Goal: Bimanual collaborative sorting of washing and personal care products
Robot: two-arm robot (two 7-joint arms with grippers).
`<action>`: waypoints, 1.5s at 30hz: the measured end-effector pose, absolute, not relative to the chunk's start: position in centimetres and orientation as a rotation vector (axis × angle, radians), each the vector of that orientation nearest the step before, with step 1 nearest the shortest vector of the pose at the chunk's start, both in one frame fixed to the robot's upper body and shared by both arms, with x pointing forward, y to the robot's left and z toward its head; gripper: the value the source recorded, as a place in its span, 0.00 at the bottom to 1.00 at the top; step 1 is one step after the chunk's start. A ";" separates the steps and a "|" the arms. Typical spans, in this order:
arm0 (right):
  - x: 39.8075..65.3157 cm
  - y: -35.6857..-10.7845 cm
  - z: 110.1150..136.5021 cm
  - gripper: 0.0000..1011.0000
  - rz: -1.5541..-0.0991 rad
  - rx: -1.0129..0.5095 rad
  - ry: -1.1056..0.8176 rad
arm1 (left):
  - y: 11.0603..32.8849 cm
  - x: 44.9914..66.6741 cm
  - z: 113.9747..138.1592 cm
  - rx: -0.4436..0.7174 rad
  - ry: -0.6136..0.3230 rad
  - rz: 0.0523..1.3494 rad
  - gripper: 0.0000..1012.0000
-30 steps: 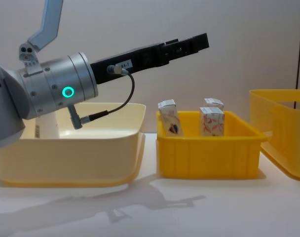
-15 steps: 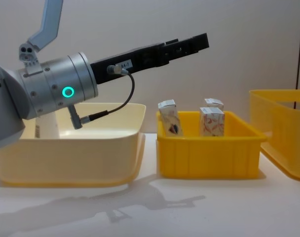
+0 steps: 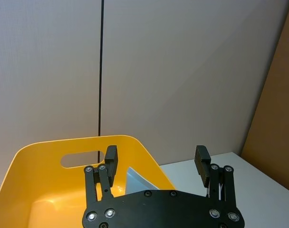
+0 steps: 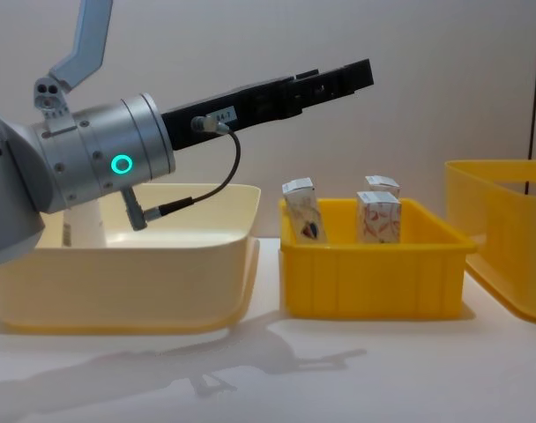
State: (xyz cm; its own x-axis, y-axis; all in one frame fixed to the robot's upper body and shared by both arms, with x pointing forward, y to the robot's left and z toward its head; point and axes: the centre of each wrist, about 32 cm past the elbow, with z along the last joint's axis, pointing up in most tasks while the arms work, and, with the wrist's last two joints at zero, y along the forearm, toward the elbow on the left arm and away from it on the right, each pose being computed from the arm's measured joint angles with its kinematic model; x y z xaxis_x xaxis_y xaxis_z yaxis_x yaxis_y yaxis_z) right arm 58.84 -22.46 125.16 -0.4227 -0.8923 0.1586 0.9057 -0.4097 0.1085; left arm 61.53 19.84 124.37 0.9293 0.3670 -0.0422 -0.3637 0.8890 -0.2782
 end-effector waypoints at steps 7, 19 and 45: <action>58.8 -22.5 125.2 0.90 -1.998 -0.089 -0.211 | 19.8 61.5 124.4 -0.287 -0.012 0.379 0.99; 58.4 -23.1 125.2 0.56 -1.940 -0.066 -0.218 | 19.8 61.5 124.4 -0.287 -0.012 0.379 0.99; 57.3 -24.3 125.0 0.59 -1.824 -0.032 -0.236 | 19.8 61.2 124.2 -0.276 -0.014 0.403 0.99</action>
State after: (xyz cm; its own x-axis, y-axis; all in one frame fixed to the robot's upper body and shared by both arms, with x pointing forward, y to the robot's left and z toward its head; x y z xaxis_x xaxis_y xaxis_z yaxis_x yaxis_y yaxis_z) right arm 57.31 -24.26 125.02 -0.2649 -0.9532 0.1456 0.9589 -0.2444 0.1443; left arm 61.18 19.82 124.18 0.9203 0.3890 -0.0414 -0.3853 0.8831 -0.2679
